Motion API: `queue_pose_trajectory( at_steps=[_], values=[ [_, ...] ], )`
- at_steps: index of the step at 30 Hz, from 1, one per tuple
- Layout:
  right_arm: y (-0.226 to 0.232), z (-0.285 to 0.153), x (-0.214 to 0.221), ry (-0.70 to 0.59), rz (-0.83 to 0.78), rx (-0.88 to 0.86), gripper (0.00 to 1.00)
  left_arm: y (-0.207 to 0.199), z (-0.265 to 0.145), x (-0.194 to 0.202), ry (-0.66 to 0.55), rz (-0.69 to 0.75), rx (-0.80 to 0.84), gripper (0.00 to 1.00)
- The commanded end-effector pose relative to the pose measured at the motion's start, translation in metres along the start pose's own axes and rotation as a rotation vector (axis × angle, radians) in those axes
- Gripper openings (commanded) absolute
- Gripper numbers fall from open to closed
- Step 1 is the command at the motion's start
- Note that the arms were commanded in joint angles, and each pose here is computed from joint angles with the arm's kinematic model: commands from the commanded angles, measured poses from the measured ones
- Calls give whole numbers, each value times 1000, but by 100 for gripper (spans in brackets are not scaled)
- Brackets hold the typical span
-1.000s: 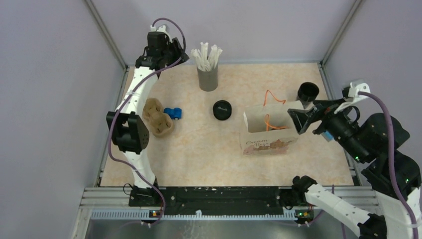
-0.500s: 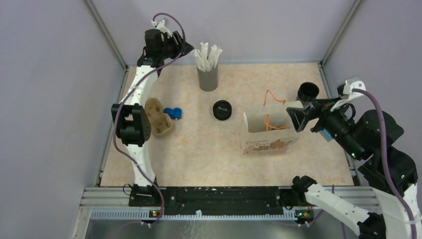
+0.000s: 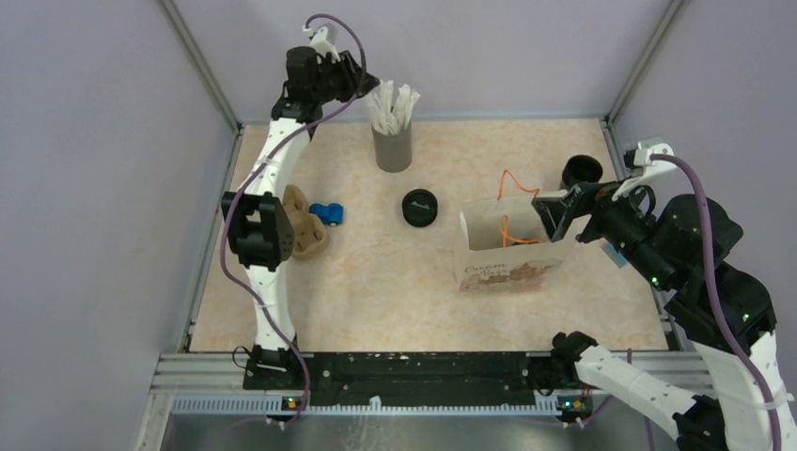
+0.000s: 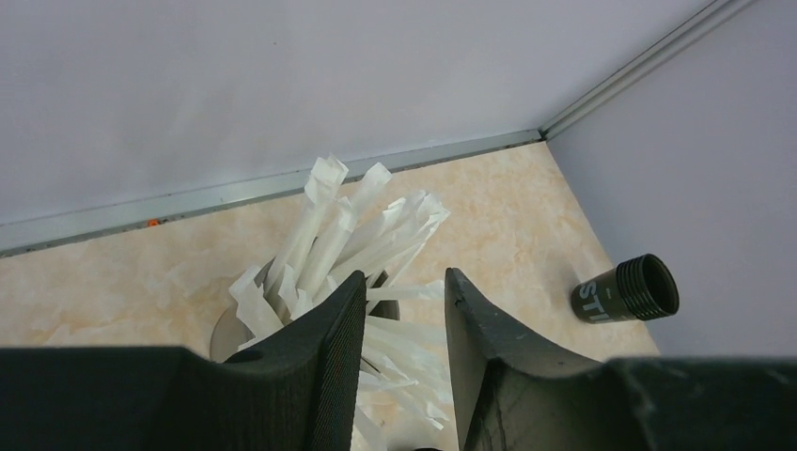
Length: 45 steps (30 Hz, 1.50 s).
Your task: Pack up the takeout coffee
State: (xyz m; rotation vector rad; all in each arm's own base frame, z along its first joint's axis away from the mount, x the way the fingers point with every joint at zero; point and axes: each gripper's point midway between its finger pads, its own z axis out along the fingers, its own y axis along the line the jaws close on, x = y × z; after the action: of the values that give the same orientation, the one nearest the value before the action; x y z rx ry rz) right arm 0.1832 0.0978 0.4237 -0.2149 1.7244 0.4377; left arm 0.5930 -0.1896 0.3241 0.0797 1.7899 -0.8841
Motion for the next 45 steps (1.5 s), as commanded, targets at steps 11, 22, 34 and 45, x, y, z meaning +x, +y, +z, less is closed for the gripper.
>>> queue_pose_trajectory(
  at_steps=[11,22,34,45],
  values=[
    [0,5,-3,-12,18,9,90,10,14,5,-11,39,-55,39],
    [-2,3,-2,-13,13,15,90,15,19,13,0,45,-57,39],
    [-5,0,-1,-7,11,27,90,13,30,16,-3,32,-33,36],
    [-6,-3,0,-2,9,32,90,15,37,12,-32,45,-52,31]
  ],
)
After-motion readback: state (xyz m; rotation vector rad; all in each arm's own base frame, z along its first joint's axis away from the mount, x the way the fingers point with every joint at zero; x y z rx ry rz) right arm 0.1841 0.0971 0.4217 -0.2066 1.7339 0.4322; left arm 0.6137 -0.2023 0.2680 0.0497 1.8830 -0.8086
